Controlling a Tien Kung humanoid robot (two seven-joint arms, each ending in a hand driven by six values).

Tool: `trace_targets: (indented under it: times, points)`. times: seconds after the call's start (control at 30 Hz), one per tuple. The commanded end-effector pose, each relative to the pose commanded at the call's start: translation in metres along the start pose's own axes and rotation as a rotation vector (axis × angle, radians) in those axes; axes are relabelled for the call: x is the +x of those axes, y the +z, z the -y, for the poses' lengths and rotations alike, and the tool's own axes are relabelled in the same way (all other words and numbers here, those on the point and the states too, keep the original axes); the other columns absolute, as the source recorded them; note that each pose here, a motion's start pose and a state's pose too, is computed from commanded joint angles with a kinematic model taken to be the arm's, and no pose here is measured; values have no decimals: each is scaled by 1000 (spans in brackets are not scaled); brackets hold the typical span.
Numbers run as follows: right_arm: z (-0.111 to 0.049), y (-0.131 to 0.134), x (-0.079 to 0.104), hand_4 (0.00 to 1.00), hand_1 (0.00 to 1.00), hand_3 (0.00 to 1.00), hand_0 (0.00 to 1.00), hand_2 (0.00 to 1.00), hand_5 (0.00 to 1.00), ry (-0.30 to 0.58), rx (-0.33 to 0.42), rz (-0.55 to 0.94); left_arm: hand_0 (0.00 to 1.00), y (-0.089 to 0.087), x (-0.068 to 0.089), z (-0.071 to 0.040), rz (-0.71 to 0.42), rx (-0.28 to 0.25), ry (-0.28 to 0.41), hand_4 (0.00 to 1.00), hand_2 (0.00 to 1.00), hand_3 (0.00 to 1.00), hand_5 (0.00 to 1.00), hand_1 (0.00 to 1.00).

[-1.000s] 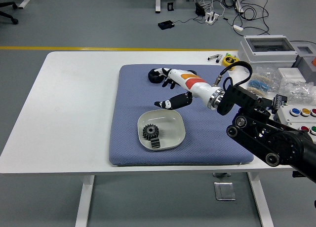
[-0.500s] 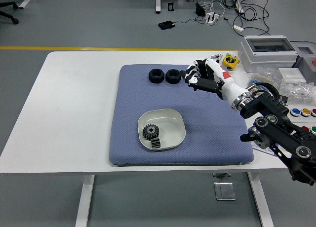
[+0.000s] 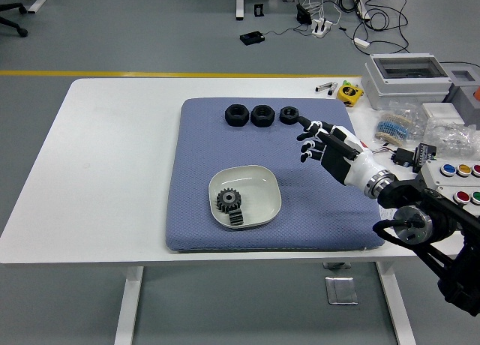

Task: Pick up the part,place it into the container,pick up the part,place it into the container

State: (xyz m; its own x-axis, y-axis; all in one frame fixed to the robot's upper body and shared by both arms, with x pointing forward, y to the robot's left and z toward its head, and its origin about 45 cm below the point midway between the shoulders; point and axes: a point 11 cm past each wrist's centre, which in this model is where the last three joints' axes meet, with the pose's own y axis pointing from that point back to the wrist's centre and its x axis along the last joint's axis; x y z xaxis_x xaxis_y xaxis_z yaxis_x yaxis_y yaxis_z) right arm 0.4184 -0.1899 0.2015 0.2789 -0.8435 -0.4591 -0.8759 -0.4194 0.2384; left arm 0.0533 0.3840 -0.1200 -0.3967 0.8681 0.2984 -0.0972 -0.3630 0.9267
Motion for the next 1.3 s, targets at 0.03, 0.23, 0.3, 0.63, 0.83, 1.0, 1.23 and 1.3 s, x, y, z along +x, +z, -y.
trace_targets:
  times: [0.03,0.23,0.3,0.63,0.83,1.0,1.23,1.3]
  points:
    - [-1,1,2,941,386,468,309,485,528,3,-5,55,696,0,0,0,2,0,-1,568,656,564,586,599]
    - [-1,2,6,963,440,488,351,534,547,17,-17,260,697,1,-1,0,4,-1,-3,569,655,564,587,603]
    - [-2,2,7,990,528,546,418,640,564,17,-17,266,696,1,-1,0,5,-2,-4,569,654,563,587,599]
    - [-5,-12,11,998,676,778,645,761,647,-21,29,270,696,5,-4,0,-8,-11,-9,568,652,562,586,600]
    - [-7,-17,20,998,823,909,888,870,833,-15,58,258,697,5,-3,0,-6,-11,-9,567,654,562,585,599]
    - [-11,-21,31,998,869,943,972,902,898,6,90,246,695,4,-3,0,-4,-8,-9,566,653,561,585,599]
    - [-20,-30,55,998,874,946,987,902,927,63,144,232,695,2,-3,0,2,-4,-8,566,653,561,585,601]
    - [-24,-35,63,998,867,930,966,892,944,102,169,185,695,2,-3,0,2,-4,-8,566,652,560,585,600]
